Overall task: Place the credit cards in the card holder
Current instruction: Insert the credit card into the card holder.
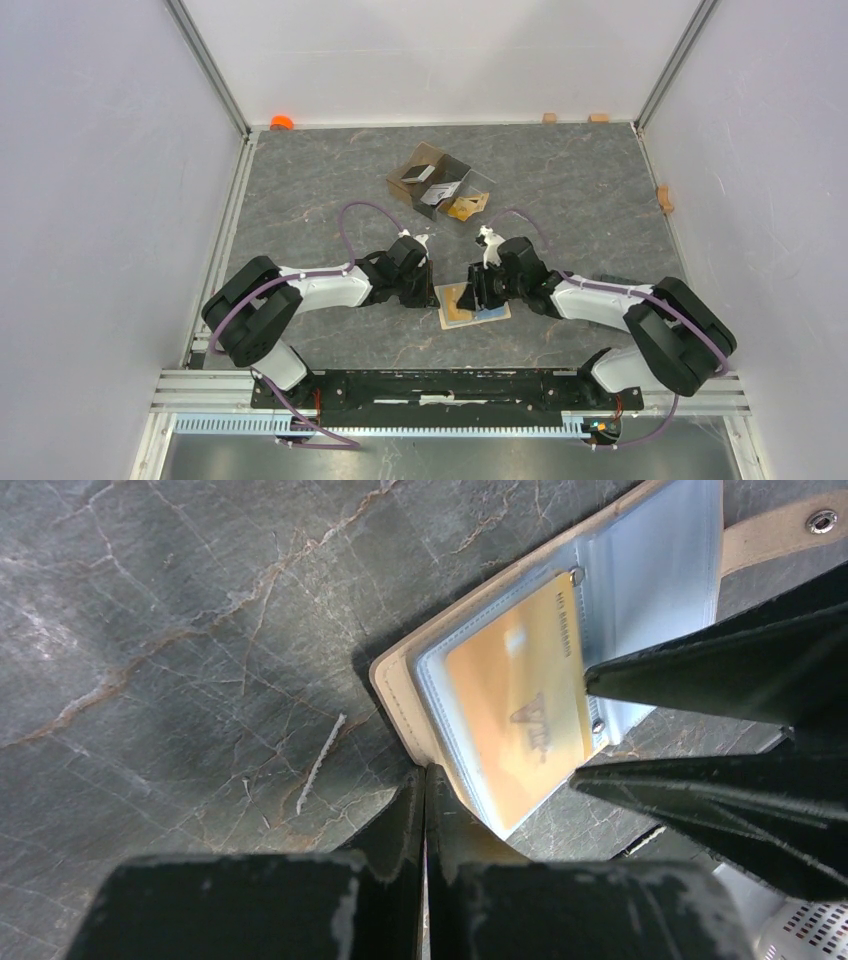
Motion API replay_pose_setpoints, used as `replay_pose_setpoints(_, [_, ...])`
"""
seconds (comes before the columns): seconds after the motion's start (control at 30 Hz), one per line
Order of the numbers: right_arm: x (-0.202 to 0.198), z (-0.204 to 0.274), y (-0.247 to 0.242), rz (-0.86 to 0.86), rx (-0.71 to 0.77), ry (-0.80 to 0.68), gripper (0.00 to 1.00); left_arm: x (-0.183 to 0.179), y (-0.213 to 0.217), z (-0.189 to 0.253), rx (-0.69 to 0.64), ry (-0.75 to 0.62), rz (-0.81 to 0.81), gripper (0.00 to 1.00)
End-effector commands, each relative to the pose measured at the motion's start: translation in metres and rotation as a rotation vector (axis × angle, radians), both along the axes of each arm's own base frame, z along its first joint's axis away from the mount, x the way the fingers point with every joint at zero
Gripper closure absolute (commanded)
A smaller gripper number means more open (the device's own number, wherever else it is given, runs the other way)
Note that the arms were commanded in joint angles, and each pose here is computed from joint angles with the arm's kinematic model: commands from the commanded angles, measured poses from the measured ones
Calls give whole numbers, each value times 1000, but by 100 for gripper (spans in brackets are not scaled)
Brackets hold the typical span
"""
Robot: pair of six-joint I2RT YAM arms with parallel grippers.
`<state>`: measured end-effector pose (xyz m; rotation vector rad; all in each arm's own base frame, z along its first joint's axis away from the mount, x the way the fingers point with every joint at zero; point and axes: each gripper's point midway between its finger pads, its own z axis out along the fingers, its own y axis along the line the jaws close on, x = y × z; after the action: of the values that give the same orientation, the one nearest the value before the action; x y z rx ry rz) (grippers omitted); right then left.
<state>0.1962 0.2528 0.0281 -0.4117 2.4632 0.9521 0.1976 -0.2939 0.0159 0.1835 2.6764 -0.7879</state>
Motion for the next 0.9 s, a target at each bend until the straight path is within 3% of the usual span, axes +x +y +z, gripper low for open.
replay_pose_setpoints(0.0, [3,13,22,38,33,-17,53,-5,7,-12,44,11,-5,98])
replay_pose_setpoints(0.2, [1,14,31,77,31,-26,53,-5,7,-10,36,7,-7,98])
replay_pose_setpoints(0.3, [8,23,24,69,-10,-76,46,-3,10,-8,43,-10,5,97])
replay_pose_setpoints(0.4, [24,40,10,35,-86,-165,31,2,16,1,62,-45,21,79])
replay_pose_setpoints(0.53, [52,63,-18,-48,-143,-239,13,10,23,24,91,-106,23,42])
replay_pose_setpoints(0.67, [89,82,-44,-145,-164,-267,4,17,34,55,109,-168,18,8])
replay_pose_setpoints(0.73, [108,89,-53,-194,-167,-285,2,24,41,73,121,-193,8,1])
replay_pose_setpoints(0.87, [150,106,-56,-268,-137,-320,2,39,59,118,148,-256,-29,0])
